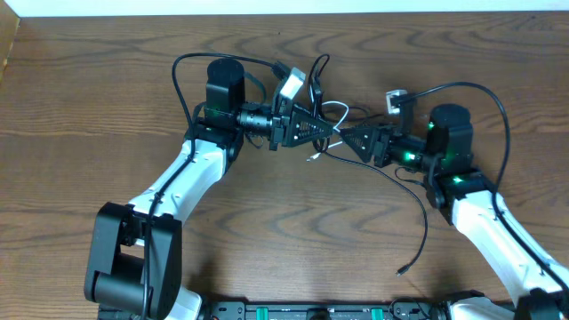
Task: Untangle cables
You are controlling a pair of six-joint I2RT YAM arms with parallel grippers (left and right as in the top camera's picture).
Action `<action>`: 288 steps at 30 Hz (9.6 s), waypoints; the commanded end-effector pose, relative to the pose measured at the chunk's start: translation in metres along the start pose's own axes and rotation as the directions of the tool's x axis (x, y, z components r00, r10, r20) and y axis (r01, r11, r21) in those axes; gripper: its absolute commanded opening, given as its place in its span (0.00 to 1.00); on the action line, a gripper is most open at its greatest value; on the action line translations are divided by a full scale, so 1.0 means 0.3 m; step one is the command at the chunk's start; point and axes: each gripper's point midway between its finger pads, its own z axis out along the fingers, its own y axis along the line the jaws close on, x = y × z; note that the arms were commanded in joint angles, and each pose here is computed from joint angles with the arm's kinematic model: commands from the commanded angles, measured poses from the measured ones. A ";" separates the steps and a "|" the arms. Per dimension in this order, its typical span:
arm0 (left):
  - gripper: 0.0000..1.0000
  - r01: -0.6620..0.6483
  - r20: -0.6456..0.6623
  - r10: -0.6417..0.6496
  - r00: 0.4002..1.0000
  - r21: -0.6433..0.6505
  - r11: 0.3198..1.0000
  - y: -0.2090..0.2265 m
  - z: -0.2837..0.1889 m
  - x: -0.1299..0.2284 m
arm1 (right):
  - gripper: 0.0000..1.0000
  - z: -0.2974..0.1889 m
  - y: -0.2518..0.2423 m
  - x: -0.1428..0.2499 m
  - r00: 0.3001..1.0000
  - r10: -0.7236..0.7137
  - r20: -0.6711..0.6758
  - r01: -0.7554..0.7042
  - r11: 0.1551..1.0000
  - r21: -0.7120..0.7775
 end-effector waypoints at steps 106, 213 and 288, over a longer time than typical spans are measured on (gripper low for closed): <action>0.08 0.128 -0.042 -0.141 0.989 -0.229 0.965 0.133 0.019 0.140 | 0.30 0.119 -0.110 0.147 0.968 0.191 -0.164 -0.198 0.980 -0.027; 0.08 0.919 0.632 -0.699 -0.334 0.385 -0.090 0.387 -0.134 -0.119 | 0.55 0.212 -0.338 0.122 0.334 0.919 0.210 -0.942 0.320 0.097; 0.07 0.987 0.641 -0.759 -0.114 0.161 -0.012 0.371 -0.179 -0.036 | 0.54 0.114 -0.131 0.180 0.994 0.060 -0.087 -0.031 0.952 0.303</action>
